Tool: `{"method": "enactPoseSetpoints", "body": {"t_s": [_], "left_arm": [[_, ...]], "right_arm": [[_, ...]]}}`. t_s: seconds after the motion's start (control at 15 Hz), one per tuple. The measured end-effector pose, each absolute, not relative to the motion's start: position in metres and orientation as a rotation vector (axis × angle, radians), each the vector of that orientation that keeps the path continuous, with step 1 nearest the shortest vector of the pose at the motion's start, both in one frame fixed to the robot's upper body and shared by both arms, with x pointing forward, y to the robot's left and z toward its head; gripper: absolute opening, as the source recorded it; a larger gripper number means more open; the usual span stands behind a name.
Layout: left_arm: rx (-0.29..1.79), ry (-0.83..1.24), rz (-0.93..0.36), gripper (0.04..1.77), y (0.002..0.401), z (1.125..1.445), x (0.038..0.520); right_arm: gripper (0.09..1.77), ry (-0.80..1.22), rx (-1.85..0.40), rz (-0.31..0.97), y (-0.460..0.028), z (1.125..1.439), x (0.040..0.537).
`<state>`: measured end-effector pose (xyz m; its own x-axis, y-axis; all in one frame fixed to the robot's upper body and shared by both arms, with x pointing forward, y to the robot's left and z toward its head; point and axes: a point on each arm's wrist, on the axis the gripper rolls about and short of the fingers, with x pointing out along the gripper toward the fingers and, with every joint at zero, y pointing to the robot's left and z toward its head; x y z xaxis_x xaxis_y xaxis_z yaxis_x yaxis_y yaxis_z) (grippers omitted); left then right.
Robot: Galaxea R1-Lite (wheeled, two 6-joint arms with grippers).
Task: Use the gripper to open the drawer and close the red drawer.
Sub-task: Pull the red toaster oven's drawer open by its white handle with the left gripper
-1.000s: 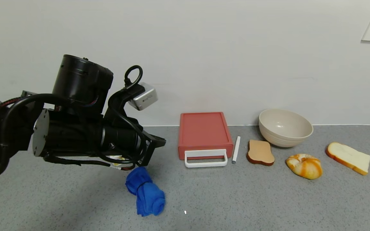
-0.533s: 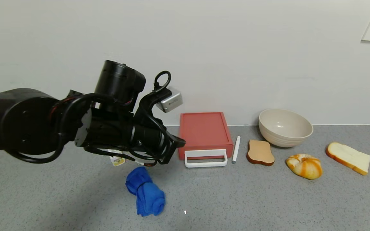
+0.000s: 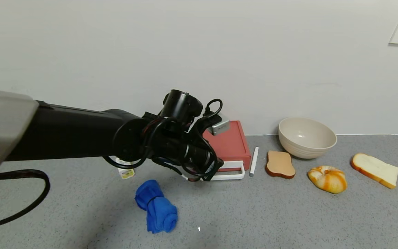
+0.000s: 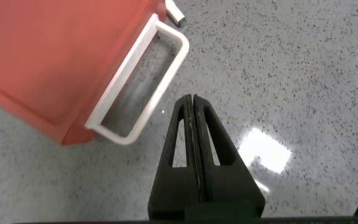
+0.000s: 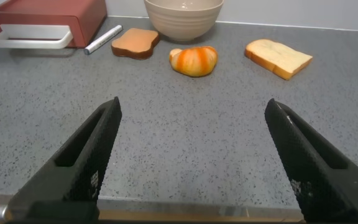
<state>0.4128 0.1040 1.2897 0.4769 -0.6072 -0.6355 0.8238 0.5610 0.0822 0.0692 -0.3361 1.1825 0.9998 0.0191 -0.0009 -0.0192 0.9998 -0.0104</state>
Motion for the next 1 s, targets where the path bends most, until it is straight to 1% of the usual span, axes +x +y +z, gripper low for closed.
{"method": "enactPoseSetpoints", "body": {"t_s": [0.4,0.53,0.67,0.73,0.8,0.93,1.0], "left_arm": [[0.417,0.643,-0.907,0.11,0.087,1.261,0.434],[0.429,0.71,-0.896,0.11,0.09,1.256,0.434],[0.458,0.784,-0.85,0.11,0.093,1.258,0.434],[0.477,0.805,-0.809,0.11,0.093,1.26,0.435],[0.486,0.805,-0.797,0.11,0.092,1.259,0.438],[0.482,0.802,-0.817,0.11,0.096,1.257,0.444],[0.483,0.794,-0.861,0.11,0.1,1.256,0.448]], "right_arm": [[1.7,0.0,-0.01,0.02,-0.336,1.183,0.069],[1.7,0.0,-0.01,0.02,-0.336,1.183,0.069],[1.7,0.0,-0.01,0.02,-0.336,1.183,0.069],[1.7,0.0,-0.01,0.019,-0.336,1.183,0.069],[1.7,0.0,-0.01,0.019,-0.336,1.183,0.069],[1.7,0.0,-0.01,0.019,-0.336,1.183,0.069],[1.7,0.0,-0.01,0.02,-0.336,1.183,0.069]]}}
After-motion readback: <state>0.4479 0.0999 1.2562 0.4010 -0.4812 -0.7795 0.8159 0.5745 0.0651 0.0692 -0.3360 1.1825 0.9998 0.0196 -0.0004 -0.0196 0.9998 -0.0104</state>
